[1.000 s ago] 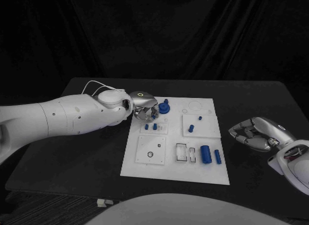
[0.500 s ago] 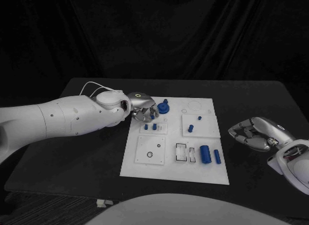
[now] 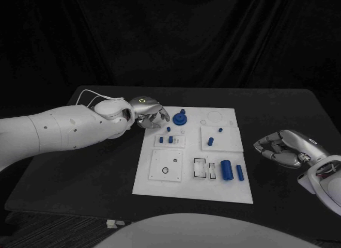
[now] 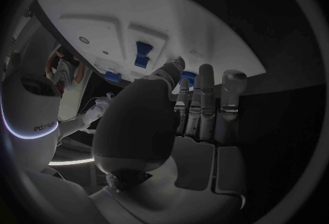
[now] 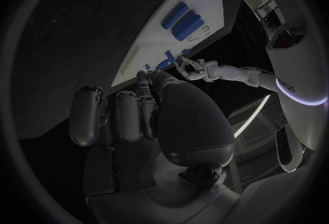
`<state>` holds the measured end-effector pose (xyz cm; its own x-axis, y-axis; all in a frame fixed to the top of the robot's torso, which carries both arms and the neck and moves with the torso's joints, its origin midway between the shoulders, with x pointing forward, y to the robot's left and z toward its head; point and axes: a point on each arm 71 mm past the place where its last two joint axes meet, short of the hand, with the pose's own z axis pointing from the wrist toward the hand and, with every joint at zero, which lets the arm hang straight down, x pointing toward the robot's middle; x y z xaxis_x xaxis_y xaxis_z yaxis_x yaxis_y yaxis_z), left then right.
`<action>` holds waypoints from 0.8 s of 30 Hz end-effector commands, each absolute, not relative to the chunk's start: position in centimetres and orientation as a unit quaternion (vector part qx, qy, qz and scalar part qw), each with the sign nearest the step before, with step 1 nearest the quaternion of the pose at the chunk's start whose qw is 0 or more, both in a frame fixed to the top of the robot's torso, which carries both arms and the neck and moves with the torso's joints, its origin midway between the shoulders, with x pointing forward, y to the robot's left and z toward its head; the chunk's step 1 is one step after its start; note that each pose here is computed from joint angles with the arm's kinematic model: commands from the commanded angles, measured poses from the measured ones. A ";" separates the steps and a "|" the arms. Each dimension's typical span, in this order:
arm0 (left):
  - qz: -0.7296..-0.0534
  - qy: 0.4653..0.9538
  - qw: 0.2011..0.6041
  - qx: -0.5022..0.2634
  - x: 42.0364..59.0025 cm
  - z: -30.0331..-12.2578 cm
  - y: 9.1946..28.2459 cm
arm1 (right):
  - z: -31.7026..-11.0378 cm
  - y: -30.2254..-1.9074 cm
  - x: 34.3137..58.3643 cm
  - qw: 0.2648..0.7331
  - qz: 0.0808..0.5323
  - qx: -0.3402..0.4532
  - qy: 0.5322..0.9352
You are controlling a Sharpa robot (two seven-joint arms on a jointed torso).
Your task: Assemble the parts on the task board
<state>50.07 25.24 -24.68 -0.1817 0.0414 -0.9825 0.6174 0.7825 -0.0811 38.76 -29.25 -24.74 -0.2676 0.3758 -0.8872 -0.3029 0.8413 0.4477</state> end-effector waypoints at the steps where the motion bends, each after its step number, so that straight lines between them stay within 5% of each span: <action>1: -0.281 0.699 0.630 0.190 50.4 -23.1 25.9 | -23.7 -29.4 38.9 0.620 0.281 0.027 0.732; 11: -0.471 0.692 0.544 -0.051 51.7 -19.7 29.7 | -17.7 -28.8 42.1 0.668 0.285 0.003 0.687; 18: -0.598 0.618 0.469 -0.203 51.7 -18.5 28.8 | -16.1 -27.3 43.6 0.659 0.282 -0.035 0.696; 24: -0.664 0.561 0.421 -0.258 50.8 -17.9 27.3 | -16.5 -25.2 44.6 0.634 0.264 -0.097 0.720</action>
